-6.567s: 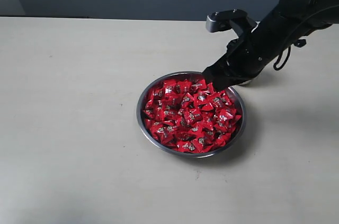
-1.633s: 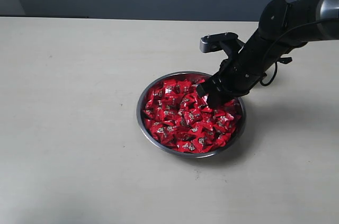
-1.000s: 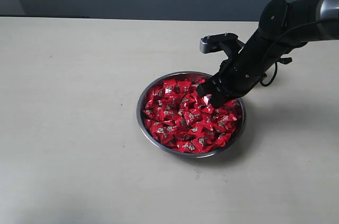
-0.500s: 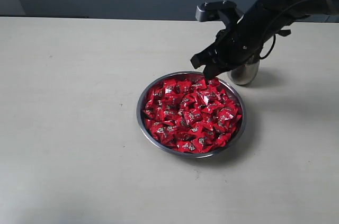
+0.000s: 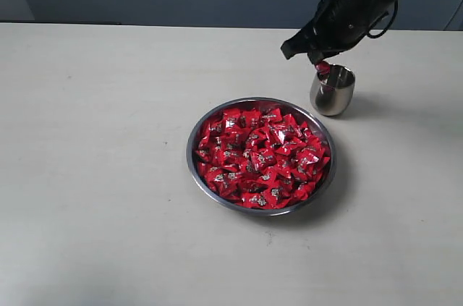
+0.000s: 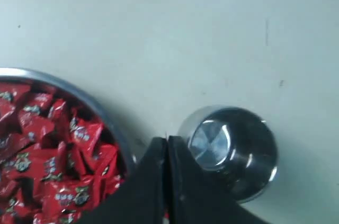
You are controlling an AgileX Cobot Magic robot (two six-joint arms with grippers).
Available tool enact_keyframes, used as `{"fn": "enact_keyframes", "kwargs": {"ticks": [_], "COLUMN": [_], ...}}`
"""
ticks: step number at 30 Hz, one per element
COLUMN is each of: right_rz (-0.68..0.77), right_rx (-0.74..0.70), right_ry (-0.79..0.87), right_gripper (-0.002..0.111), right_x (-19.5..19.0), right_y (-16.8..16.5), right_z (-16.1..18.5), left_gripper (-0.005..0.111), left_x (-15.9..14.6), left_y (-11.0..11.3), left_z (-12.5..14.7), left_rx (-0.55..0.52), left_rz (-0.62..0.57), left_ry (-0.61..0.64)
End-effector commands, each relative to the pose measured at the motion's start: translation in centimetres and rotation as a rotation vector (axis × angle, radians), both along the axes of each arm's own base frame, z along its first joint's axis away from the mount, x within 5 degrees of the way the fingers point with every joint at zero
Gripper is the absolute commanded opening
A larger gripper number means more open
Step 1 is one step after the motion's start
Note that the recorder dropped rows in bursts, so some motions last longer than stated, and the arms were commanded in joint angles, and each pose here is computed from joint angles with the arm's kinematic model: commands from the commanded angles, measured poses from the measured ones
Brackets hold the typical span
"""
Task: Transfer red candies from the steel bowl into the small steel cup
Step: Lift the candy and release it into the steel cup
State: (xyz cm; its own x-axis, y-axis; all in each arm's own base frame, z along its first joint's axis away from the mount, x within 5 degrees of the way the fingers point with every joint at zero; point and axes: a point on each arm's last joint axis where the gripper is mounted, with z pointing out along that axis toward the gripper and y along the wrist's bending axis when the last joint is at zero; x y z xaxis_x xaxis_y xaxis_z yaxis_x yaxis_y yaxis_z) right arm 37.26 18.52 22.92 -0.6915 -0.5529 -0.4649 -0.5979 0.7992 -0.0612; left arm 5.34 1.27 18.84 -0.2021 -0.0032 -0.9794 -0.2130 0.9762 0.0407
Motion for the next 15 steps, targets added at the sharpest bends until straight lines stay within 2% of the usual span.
{"fn": "enact_keyframes", "kwargs": {"ticks": [1,6,15], "right_rz": [-0.082,-0.136,-0.110], "right_rx": [0.018,0.054,0.048], "right_ry": [-0.029,0.029,0.113], "right_gripper": [-0.001,-0.001,-0.001], "right_x": [2.1,4.0,4.7], "right_y": [-2.2,-3.7,-3.0], "right_z": [0.7,-0.2,-3.7], "left_gripper": [0.000,0.000,0.000], "left_x": [0.0,0.0,0.0], "left_y": [0.0,0.0,0.0], "left_z": [-0.1,-0.1,-0.1], "left_rx": [0.004,0.004,0.004], "left_rz": [-0.009,-0.009,-0.009], "left_ry": [-0.002,-0.002,-0.002]}}
